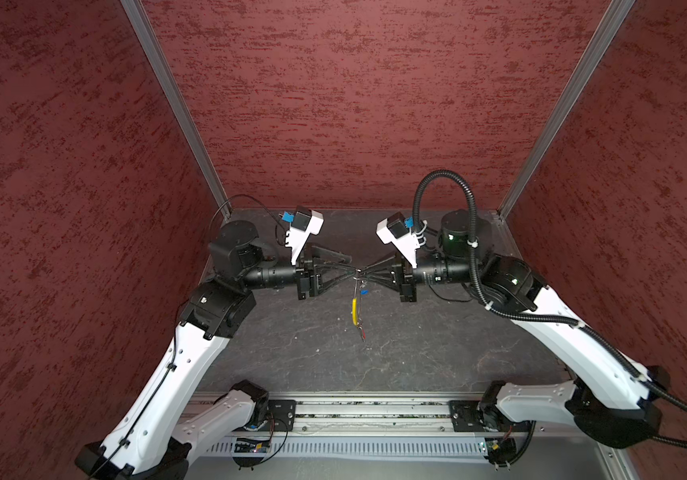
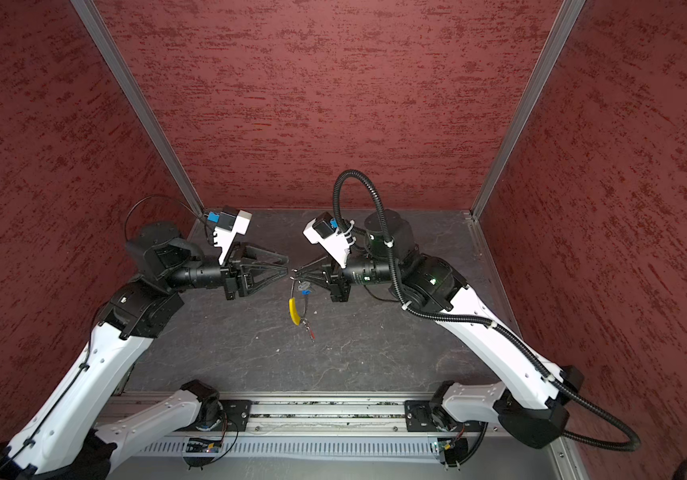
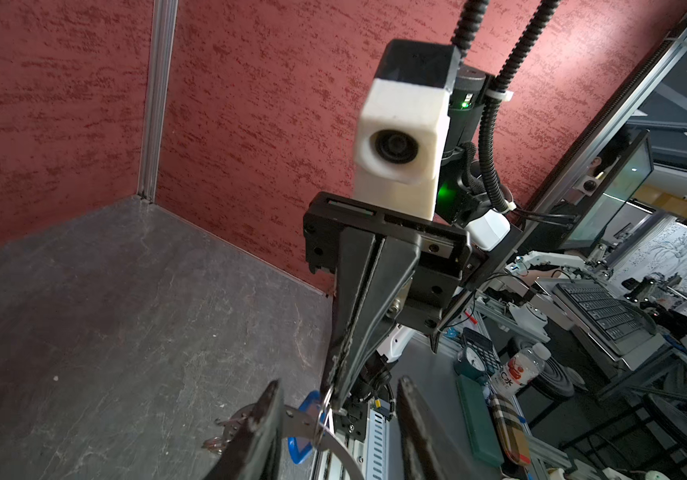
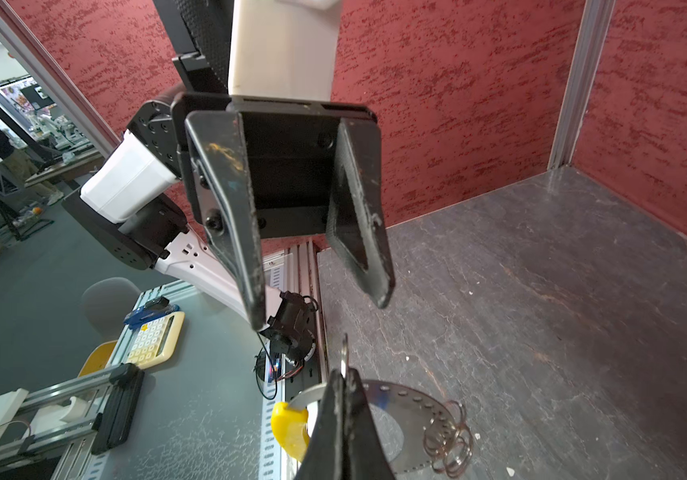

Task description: Remove the keys from the keyring

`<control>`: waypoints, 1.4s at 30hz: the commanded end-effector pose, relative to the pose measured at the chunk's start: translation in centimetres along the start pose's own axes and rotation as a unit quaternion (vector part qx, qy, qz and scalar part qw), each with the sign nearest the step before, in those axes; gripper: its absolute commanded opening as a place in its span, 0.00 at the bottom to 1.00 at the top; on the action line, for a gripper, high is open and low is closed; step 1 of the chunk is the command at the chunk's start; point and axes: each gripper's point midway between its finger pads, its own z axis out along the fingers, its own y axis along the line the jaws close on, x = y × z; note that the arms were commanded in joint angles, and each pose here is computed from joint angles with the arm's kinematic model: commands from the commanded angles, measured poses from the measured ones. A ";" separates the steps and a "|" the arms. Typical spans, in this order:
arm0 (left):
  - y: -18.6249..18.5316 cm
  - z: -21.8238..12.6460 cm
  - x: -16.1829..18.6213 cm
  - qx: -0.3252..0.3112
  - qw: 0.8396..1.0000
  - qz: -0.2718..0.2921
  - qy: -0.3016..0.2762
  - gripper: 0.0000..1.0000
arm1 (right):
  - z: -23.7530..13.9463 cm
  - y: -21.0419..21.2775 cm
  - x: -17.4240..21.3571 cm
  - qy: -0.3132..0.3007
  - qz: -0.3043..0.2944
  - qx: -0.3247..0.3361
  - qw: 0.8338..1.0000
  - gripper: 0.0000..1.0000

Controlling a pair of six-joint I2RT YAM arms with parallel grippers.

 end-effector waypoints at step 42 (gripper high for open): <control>-1.1 0.9 1.7 0.039 0.998 0.005 0.043 0.00 | -0.4 0.4 -2.2 -0.015 -0.022 0.000 1.000 0.00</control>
